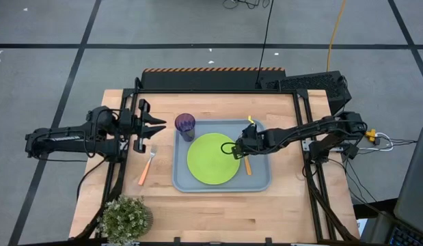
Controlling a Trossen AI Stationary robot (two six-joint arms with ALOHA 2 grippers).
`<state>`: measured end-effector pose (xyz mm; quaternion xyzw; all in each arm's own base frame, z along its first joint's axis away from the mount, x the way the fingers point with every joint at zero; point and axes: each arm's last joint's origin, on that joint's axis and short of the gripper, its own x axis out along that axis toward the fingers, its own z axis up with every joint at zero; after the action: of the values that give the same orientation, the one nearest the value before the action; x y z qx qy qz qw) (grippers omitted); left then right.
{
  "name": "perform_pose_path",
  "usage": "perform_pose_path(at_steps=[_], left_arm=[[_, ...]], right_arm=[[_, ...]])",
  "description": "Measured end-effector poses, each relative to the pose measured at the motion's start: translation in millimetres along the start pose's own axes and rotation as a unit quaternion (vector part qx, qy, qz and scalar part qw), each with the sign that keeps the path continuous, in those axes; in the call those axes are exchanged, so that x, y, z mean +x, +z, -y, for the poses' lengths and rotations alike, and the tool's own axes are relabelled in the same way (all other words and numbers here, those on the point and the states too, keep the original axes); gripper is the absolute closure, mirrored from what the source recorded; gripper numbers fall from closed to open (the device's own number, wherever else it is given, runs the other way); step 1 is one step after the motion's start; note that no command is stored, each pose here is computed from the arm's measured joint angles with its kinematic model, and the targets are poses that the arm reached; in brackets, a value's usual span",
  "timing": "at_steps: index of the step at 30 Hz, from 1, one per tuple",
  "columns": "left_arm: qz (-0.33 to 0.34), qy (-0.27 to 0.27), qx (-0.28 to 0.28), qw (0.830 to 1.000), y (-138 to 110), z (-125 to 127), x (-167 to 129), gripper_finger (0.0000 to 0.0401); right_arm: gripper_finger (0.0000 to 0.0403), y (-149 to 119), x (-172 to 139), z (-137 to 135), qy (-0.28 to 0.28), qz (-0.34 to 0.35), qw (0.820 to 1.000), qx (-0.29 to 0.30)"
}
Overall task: Pick and place plate/cup/fork/spoon on tray
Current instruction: Adjust the green plate and the orange spoon on the gray serving tray
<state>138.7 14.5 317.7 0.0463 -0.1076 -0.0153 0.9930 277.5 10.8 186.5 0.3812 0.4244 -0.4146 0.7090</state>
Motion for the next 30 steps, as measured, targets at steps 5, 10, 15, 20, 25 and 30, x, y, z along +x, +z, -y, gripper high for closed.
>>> perform_pose_path(at_steps=[5, 10, 15, 20, 25, 30], left_arm=[[0.000, 0.000, -0.001, 1.000, 0, 0, 0, 0.0327], [0.000, 0.000, -0.001, 1.000, 0, 0, 0, 0.0327], [0.000, 0.000, 0.011, 1.000, 0, 0, 0, 0.0327], [0.008, 0.001, 0.038, 0.999, 2, 0, 0, 0.0327], [0.034, 0.004, 0.056, 0.998, 7, 0, 0, 0.0327], [0.047, 0.007, 0.069, 0.996, 9, -1, 0, 0.0327]], right_arm=[[0.0287, -16, 11, 13, -0.019, -0.044, 0.999, 0.026], [0.0287, -27, 19, 20, -0.015, -0.066, 0.997, 0.044], [0.0287, -26, 19, 12, 0.029, -0.070, 0.997, 0.032], [0.0287, -26, 19, 9, 0.053, -0.085, 0.994, -0.040], [0.0287, -27, 19, 14, 0.030, -0.092, 0.993, -0.063], [0.0287, -26, 19, 13, 0.042, -0.087, 0.988, -0.123]])
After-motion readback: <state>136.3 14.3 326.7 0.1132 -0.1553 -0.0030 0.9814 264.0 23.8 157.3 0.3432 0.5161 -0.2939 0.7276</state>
